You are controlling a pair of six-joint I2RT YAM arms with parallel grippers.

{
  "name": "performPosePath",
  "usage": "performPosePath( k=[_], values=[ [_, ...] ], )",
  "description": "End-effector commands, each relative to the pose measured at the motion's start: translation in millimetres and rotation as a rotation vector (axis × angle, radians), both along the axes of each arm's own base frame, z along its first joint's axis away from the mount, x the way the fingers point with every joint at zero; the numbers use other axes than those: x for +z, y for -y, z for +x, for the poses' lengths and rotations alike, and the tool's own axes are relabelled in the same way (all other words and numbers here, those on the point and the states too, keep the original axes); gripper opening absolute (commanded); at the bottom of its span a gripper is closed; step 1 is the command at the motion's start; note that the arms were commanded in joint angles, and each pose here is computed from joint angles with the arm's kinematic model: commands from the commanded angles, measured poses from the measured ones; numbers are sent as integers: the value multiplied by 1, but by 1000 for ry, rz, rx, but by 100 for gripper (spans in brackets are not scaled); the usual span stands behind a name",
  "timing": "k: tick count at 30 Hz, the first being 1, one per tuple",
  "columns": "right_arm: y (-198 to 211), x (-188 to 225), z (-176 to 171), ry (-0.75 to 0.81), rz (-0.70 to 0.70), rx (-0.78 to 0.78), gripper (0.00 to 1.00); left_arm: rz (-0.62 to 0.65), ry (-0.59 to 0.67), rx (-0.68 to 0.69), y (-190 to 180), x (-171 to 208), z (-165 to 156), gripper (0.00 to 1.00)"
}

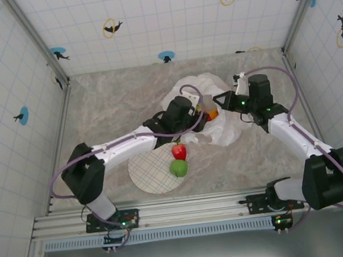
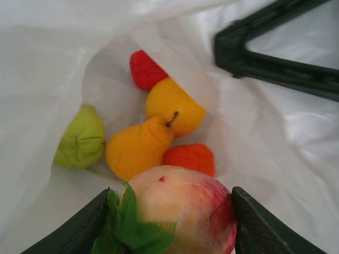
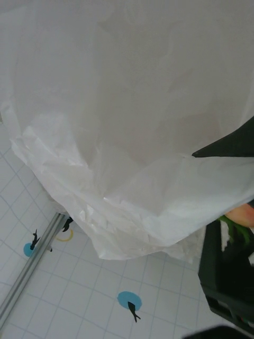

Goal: Place the fruits into the plastic bag

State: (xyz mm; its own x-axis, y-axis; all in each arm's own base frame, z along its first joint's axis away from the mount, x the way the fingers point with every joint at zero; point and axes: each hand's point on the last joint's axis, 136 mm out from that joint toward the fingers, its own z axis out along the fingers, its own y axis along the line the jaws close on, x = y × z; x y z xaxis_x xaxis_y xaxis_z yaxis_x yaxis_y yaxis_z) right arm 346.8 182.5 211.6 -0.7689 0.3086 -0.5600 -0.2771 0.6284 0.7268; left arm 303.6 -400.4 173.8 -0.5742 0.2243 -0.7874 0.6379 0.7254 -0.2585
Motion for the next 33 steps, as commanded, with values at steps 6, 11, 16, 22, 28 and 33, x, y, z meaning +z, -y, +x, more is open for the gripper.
performPosePath(
  k=[6, 11, 16, 22, 28, 33],
  values=[
    [2, -3, 2, -6, 26, -8, 0, 28, 183, 93, 18, -1, 48, 52],
    [2, -1, 9, 6, 36, -16, 0, 26, 277, 153, 22, -5, 69, 53],
    [6, -2, 13, -2, 42, -32, 0, 40, 328, 199, 25, -18, 85, 55],
    [12, -3, 18, -8, 43, -50, 0, 69, 357, 208, 31, -36, 95, 60],
    [17, -6, 19, -11, 39, -61, 0, 57, 346, 202, 33, -36, 95, 69],
    [18, -8, 19, -13, 36, -64, 0, 33, 321, 192, 33, -30, 89, 77]
  ],
)
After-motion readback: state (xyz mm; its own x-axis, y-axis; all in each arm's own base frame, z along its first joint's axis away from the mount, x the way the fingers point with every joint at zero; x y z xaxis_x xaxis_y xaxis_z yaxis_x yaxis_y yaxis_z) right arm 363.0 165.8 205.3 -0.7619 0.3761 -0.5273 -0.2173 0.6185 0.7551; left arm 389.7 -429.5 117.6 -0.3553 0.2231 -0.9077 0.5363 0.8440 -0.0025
